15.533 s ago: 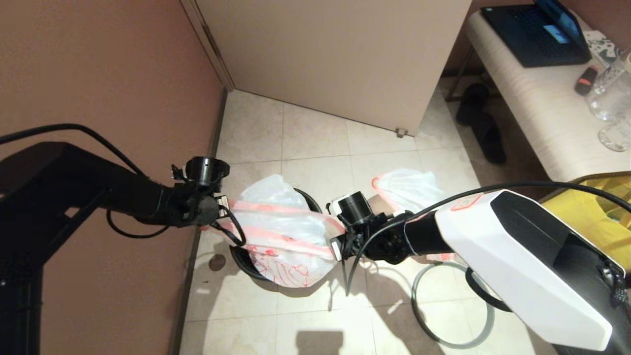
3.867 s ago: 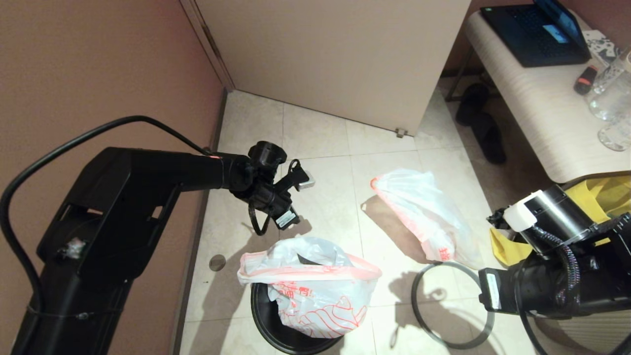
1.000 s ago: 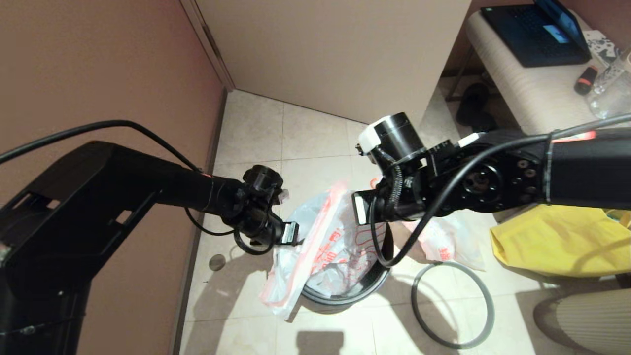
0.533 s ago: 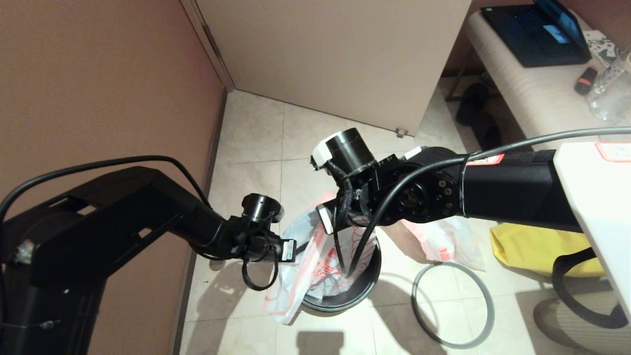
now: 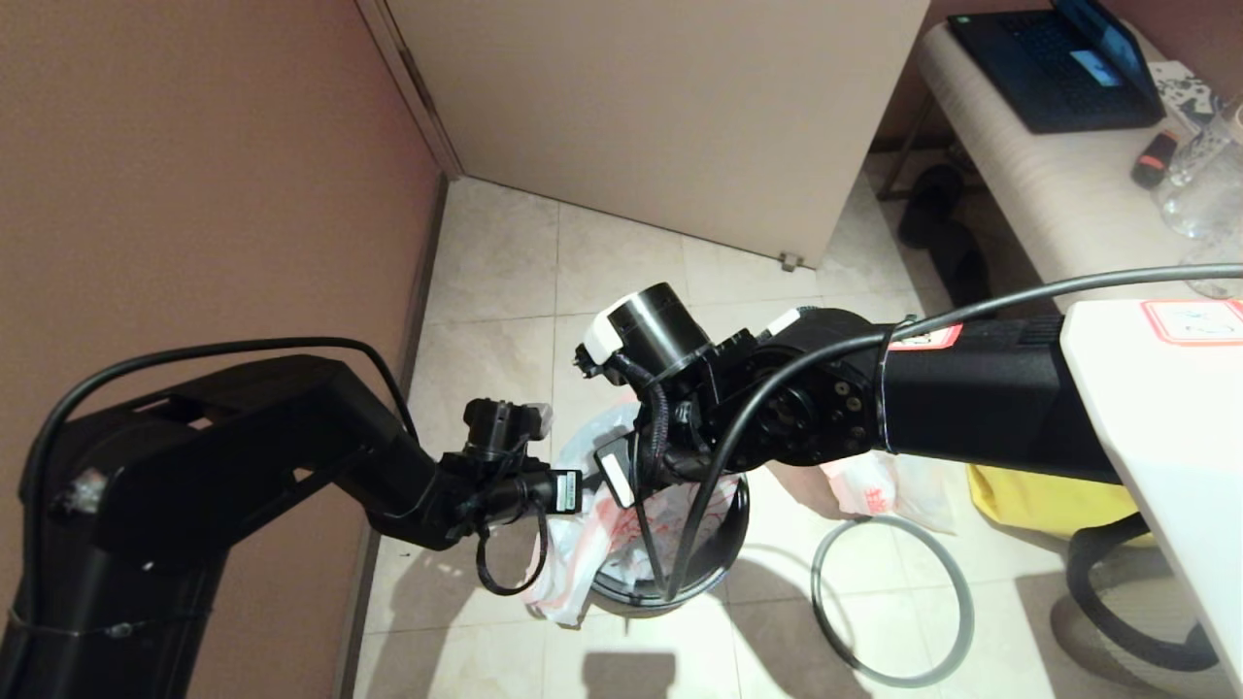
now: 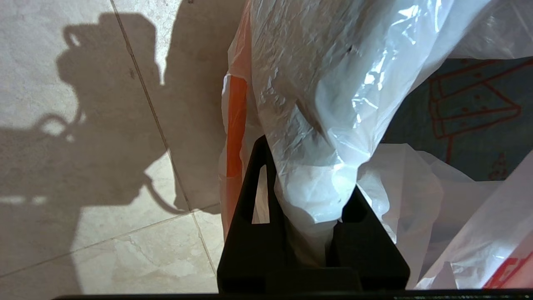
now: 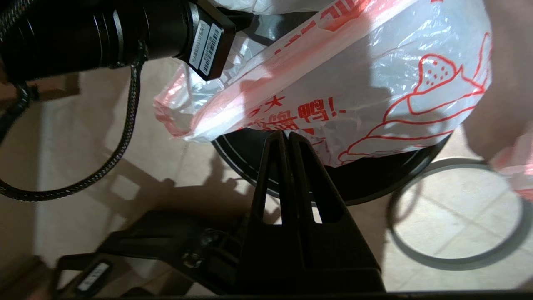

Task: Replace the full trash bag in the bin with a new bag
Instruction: Put the new garbage bag on the trash can

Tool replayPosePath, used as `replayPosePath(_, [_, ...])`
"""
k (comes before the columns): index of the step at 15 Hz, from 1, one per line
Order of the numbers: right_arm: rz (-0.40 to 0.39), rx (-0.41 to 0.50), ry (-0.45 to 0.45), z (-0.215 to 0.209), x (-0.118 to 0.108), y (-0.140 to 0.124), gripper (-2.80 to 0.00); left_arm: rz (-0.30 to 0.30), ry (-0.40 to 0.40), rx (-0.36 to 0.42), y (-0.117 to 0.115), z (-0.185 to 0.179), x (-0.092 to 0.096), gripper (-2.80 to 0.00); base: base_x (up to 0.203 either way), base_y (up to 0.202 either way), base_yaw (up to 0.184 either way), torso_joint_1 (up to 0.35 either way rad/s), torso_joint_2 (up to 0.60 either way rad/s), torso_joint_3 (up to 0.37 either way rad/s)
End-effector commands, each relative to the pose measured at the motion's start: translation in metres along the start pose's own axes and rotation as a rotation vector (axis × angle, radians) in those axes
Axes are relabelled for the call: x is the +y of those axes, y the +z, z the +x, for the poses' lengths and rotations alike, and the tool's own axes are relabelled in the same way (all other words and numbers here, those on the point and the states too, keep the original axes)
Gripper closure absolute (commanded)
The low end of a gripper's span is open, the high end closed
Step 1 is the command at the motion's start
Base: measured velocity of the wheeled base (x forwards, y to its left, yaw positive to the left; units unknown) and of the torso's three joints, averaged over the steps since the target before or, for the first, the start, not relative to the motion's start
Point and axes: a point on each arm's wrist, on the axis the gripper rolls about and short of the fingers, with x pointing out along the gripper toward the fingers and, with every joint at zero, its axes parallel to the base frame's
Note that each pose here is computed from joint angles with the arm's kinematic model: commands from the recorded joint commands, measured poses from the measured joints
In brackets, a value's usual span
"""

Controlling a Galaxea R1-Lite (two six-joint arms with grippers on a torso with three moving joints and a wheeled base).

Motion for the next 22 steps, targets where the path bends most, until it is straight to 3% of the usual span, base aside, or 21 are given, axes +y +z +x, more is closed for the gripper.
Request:
replayPosePath(1, [0.086, 0.008, 0.060, 0.003, -0.011, 0.002, 0.00, -0.004, 0.002, 0.005, -0.002, 0.002, 0.002, 0.00, 0.000, 0.000, 0.000, 0.000, 0.00, 0.000])
replayPosePath(5, [0.166, 0.063, 0.088, 0.033, -0.029, -0.007, 0.00, -0.008, 0.003, 0.018, -0.006, 0.000, 0.006, 0.00, 0.000, 0.000, 0.000, 0.000, 0.00, 0.000])
replayPosePath(7, [0.177, 0.042, 0.137, 0.042, -0.030, -0.006, 0.00, 0.011, -0.044, 0.021, -0.006, -0.001, 0.010, 0.00, 0.000, 0.000, 0.000, 0.000, 0.00, 0.000])
replayPosePath(9, [0.190, 0.022, 0.169, 0.049, -0.037, -0.005, 0.00, 0.009, -0.040, 0.020, -0.005, 0.000, 0.012, 0.00, 0.000, 0.000, 0.000, 0.000, 0.00, 0.000])
replayPosePath(11, [0.226, 0.000, 0.197, 0.052, -0.060, -0.001, 0.00, 0.005, -0.043, 0.019, -0.005, -0.002, 0.013, 0.00, 0.000, 0.000, 0.000, 0.000, 0.00, 0.000])
replayPosePath(12, [0.236, -0.003, 0.214, 0.054, -0.066, -0.001, -2.80, 0.005, -0.044, 0.019, -0.005, -0.002, 0.013, 0.00, 0.000, 0.000, 0.000, 0.000, 0.00, 0.000])
replayPosePath(16, [0.243, 0.045, 0.256, 0.075, -0.068, -0.011, -2.80, 0.002, -0.043, 0.020, -0.005, -0.002, 0.014, 0.00, 0.000, 0.000, 0.000, 0.000, 0.00, 0.000])
replayPosePath(19, [0.278, 0.037, 0.306, 0.075, -0.092, -0.009, -2.80, 0.001, -0.067, -0.004, -0.005, -0.004, 0.016, 0.00, 0.000, 0.000, 0.000, 0.000, 0.00, 0.000])
replayPosePath(22, [0.267, 0.031, 0.322, 0.085, -0.099, -0.012, -2.80, 0.003, -0.076, -0.019, -0.006, -0.003, 0.017, 0.00, 0.000, 0.000, 0.000, 0.000, 0.00, 0.000])
